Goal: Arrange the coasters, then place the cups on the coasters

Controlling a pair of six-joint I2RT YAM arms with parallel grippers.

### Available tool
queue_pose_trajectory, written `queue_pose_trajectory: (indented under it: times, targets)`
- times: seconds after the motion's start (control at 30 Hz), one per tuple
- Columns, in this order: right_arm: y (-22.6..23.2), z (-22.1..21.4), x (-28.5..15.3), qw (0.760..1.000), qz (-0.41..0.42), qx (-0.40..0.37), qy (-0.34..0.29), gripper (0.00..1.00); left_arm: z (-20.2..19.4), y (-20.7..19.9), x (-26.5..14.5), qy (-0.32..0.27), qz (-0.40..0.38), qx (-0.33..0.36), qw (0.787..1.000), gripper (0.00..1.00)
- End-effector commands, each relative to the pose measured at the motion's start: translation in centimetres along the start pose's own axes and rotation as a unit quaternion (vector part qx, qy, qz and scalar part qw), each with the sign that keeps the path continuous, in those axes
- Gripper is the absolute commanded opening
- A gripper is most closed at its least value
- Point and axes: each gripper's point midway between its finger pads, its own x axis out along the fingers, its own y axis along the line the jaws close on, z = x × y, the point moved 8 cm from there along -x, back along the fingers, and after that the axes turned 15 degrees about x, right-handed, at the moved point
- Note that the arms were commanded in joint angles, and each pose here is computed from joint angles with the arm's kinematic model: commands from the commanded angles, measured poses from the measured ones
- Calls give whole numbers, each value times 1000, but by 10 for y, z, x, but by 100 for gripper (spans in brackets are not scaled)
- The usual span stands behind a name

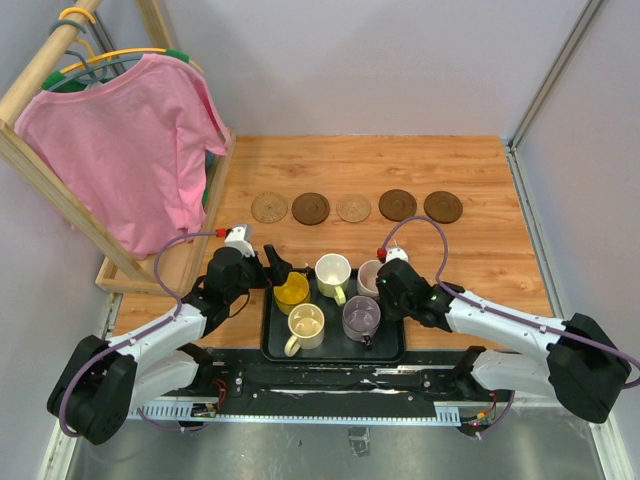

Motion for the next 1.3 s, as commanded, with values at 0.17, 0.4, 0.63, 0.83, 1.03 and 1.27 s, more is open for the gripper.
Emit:
queue_pose_trajectory:
  times: [0.17, 0.4, 0.63, 0.83, 1.03, 1.27]
  targets:
    - [11, 15, -6, 999, 17, -14, -31, 1, 2, -2, 1, -12, -4, 1, 1000, 100]
    - [11, 21, -11, 998, 20, -25, -58, 1, 2, -2, 1, -11, -4, 1, 1000, 100]
    - [12, 41, -31, 991, 29, -29, -130, 1, 3, -1, 0, -15, 0, 2, 1000, 100]
    - [8, 55, -45, 986, 4, -36, -164, 1, 4, -2, 1, -16, 0, 2, 1000, 100]
    - [-1, 91, -67, 978, -76, -34, -192, 1, 12, -3, 3, -26, 3, 5, 1000, 100]
    - [-21, 154, -77, 973, -105, 21, -206, 1, 28, -4, 10, -36, 15, 19, 999, 100]
